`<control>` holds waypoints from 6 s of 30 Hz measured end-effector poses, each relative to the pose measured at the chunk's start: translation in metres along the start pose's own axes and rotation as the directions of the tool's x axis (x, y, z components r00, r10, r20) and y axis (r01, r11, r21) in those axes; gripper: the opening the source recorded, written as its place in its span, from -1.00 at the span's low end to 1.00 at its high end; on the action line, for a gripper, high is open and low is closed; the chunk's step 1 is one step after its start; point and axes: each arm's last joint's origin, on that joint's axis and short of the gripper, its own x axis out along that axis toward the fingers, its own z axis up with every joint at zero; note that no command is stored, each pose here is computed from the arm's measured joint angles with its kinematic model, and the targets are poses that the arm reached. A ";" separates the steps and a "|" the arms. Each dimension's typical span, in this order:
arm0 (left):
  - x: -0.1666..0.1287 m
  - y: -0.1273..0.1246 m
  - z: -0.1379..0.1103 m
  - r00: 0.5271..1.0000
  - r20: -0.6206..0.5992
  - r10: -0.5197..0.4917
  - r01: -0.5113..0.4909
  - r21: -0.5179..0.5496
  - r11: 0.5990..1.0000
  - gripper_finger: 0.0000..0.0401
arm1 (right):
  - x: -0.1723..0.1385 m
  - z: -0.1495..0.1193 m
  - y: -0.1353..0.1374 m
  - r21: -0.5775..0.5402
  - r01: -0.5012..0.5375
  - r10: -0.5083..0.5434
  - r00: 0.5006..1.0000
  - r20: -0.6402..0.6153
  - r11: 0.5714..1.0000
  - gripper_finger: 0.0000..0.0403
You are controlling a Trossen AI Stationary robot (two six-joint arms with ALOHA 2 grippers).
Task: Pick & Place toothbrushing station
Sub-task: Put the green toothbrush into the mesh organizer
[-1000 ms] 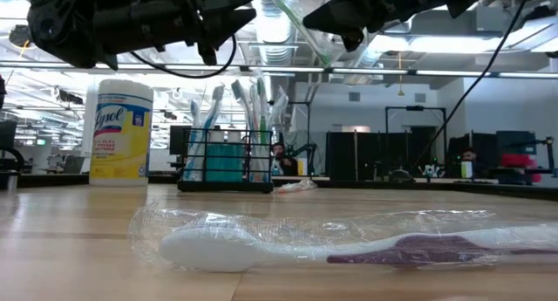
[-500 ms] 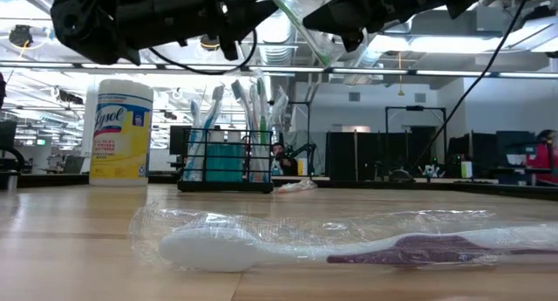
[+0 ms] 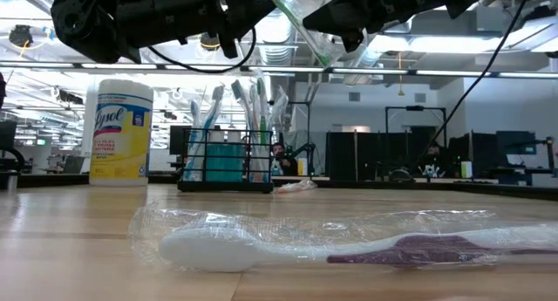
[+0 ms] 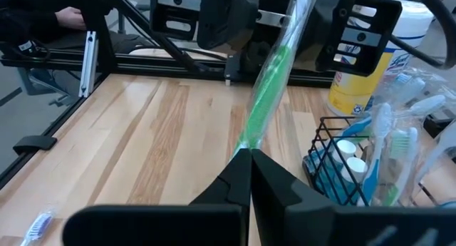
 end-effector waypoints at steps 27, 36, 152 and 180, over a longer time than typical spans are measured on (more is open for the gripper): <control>0.000 -0.002 0.001 1.000 0.014 -0.008 0.008 -0.005 1.000 -0.97 | 0.000 0.000 0.000 0.000 -0.001 0.001 1.000 -0.001 1.000 -0.99; -0.001 -0.003 0.008 1.000 0.023 -0.008 0.008 -0.006 1.000 -0.97 | 0.000 0.000 0.000 -0.011 0.000 0.000 1.000 0.002 1.000 -0.66; -0.070 0.025 0.031 0.526 -0.427 0.735 -0.691 0.289 0.662 -0.97 | 0.012 -0.010 0.000 -0.018 -0.001 0.001 0.999 -0.034 1.000 -0.37; -0.071 0.029 0.001 0.454 -0.438 0.776 -0.756 0.272 0.595 -0.97 | 0.012 -0.010 0.000 -0.018 -0.002 0.002 0.999 -0.037 1.000 -0.37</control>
